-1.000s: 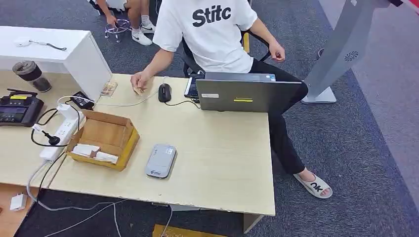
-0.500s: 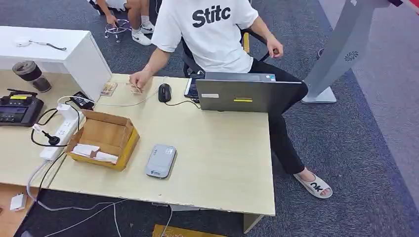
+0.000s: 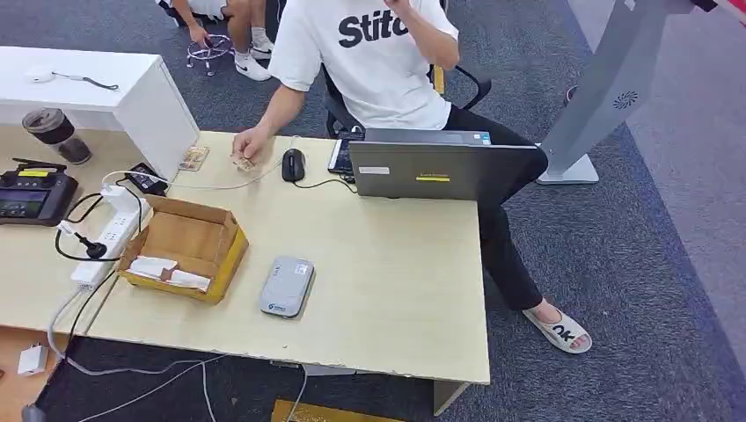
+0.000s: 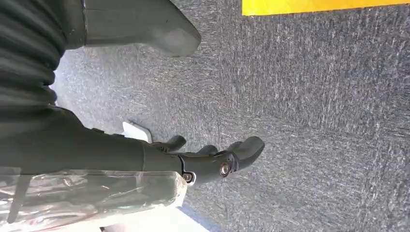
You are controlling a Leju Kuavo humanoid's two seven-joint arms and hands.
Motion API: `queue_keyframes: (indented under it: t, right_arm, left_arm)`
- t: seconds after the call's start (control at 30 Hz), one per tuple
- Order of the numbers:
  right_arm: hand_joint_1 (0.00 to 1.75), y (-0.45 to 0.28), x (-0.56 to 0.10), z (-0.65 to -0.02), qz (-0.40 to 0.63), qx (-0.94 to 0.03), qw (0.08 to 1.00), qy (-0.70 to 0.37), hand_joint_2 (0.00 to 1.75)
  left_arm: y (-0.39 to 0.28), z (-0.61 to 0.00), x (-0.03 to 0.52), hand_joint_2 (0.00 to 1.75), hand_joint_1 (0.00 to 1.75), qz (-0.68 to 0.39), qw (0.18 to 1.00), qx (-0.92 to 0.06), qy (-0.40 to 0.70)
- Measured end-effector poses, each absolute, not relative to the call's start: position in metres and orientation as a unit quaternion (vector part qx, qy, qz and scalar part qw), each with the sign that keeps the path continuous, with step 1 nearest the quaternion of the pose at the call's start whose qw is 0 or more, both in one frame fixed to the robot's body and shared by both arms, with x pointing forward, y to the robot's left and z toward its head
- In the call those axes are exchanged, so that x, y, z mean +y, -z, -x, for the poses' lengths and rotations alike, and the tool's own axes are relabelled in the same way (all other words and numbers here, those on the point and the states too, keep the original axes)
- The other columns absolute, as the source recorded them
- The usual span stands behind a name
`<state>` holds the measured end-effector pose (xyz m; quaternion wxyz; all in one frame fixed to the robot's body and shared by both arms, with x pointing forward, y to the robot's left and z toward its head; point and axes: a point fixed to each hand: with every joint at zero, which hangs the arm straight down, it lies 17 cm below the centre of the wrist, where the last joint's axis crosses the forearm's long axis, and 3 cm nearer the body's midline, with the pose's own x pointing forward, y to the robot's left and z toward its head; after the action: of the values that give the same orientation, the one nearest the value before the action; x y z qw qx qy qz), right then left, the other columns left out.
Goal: Pass the card to the sensor for recognition and then transmit it.
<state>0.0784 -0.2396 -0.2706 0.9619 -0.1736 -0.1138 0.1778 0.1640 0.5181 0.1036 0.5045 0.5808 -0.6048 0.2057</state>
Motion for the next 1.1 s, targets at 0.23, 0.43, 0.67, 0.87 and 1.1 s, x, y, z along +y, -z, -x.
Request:
queue_keyframes:
  t: [0.23, 0.43, 0.67, 0.87, 1.1]
  right_arm:
    - [0.0, 0.271, -0.24, -0.078, 0.175, -0.112, 0.961, -0.183, 1.75]
    - [0.0, 0.271, -0.239, -0.077, 0.175, -0.108, 0.96, -0.19, 1.75]
    - [0.0, 0.271, -0.239, -0.079, 0.174, -0.109, 0.958, -0.198, 1.75]
    - [0.0, 0.271, -0.239, -0.079, 0.174, -0.109, 0.958, -0.198, 1.75]
    - [0.0, 0.271, -0.236, -0.081, 0.168, -0.114, 0.955, -0.216, 1.75]
  left_arm:
    - [-0.154, -0.183, 0.499, 1.75, 0.0, -0.57, 0.464, -0.658, -0.163]
    - [-0.165, -0.208, 0.483, 1.75, 0.0, -0.549, 0.469, -0.684, -0.103]
    - [-0.169, -0.223, 0.485, 1.75, 0.0, -0.549, 0.471, -0.685, -0.087]
    - [-0.171, -0.228, 0.486, 1.75, 0.0, -0.553, 0.469, -0.684, -0.083]
    - [-0.171, -0.241, 0.486, 1.75, 0.0, -0.559, 0.471, -0.68, -0.057]
